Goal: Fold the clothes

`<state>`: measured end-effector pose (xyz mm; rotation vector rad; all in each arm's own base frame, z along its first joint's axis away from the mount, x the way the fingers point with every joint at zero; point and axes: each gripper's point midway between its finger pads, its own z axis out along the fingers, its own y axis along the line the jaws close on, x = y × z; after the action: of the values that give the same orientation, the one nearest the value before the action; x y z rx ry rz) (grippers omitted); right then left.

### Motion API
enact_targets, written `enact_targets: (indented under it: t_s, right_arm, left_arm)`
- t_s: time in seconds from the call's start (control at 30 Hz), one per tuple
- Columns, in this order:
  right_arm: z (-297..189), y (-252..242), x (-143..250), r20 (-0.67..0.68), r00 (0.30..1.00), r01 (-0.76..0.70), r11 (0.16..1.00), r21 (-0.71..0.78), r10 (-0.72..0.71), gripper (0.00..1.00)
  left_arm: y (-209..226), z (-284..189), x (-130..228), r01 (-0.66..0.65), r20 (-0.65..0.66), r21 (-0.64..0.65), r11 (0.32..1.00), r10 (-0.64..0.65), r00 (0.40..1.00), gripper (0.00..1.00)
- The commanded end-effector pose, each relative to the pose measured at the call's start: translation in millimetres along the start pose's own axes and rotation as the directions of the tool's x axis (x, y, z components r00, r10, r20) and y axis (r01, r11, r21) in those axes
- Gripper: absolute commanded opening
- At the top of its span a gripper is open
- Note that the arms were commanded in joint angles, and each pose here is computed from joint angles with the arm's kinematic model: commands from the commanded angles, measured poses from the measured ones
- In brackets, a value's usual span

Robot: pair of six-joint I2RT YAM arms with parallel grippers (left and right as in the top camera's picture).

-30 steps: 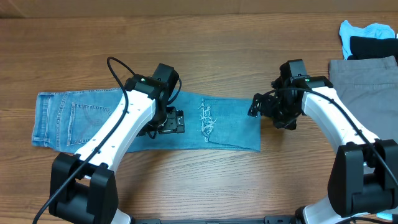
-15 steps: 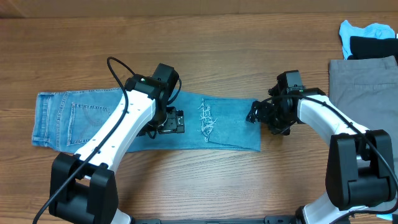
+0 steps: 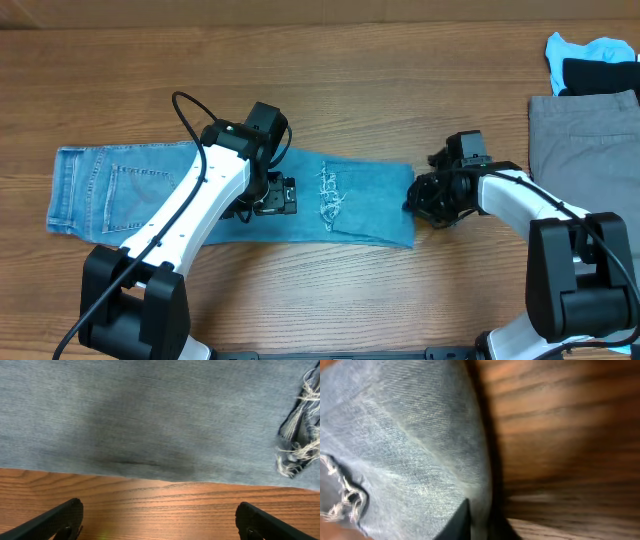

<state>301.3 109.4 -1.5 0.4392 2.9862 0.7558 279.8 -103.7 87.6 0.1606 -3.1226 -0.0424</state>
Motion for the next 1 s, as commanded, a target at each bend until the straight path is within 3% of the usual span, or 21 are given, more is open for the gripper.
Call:
enact_targets:
  t_s: [0.0,0.2,0.5,0.73,0.97]
  right_arm:
    - [11.5,-11.1,14.2,-0.053,0.998,-0.039,0.999,0.025,0.040,0.04]
    - [-4.5,-20.3,-1.2,-0.007,0.996,-0.093,0.994,0.057,0.093,0.04]
    - [-87.7,-47.4,-22.5,0.180,0.969,-0.207,0.950,0.235,0.167,0.04]
    - [-126.9,-18.2,-26.3,0.268,0.956,-0.190,0.945,0.266,0.117,0.04]
    - [-109.9,25.5,-20.6,0.297,0.954,-0.123,0.955,0.271,0.039,0.04]
  left_arm:
    - [2.4,2.9,0.8,-0.009,-0.009,-0.011,1.000,0.009,1.000,1.00]
    - [2.9,2.9,1.7,-0.010,-0.012,-0.013,1.000,0.010,1.000,1.00]
    - [0.0,3.0,-3.8,-0.009,0.010,-0.001,1.000,0.009,1.000,1.00]
    - [-6.5,2.9,-7.1,-0.009,0.020,0.032,0.999,0.009,1.000,1.00]
    - [-6.6,2.9,-7.4,-0.009,0.021,0.032,0.999,0.008,1.000,1.00]
